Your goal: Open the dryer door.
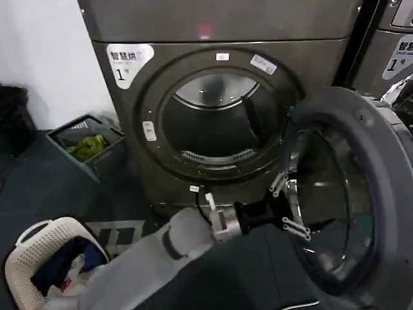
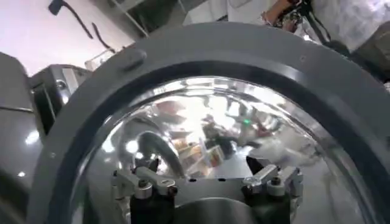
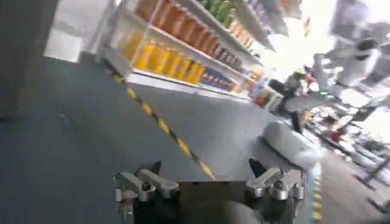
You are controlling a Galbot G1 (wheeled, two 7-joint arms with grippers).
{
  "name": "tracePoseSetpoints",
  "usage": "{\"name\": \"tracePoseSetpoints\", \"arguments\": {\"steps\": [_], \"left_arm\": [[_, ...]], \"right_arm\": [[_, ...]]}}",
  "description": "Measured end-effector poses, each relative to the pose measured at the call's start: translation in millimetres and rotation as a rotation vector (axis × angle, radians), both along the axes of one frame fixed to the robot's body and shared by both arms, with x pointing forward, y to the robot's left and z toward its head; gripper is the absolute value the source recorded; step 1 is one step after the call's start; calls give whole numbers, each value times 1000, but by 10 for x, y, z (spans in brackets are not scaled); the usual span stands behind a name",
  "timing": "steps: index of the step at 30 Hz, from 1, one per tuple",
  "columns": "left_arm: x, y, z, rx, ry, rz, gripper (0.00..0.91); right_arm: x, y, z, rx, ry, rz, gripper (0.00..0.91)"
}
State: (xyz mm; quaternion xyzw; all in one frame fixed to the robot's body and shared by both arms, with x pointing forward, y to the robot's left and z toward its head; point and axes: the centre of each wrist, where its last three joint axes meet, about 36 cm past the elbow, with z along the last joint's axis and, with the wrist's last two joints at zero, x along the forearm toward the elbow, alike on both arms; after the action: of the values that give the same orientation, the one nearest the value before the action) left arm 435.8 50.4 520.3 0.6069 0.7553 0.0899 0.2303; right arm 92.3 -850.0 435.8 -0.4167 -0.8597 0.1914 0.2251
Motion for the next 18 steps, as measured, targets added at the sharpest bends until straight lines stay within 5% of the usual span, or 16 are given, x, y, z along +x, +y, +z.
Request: {"name": "tracePoseSetpoints", "arguments": {"steps": [5,18], "left_arm": [[14,-122,-43,-2,8,-13,907],[35,-327,-139,-3,24,-17,907]], "right_arm": [[-373,294,98,-26,-9,-66,907],[-976,1320,778,-230,166,-148,907]]}}
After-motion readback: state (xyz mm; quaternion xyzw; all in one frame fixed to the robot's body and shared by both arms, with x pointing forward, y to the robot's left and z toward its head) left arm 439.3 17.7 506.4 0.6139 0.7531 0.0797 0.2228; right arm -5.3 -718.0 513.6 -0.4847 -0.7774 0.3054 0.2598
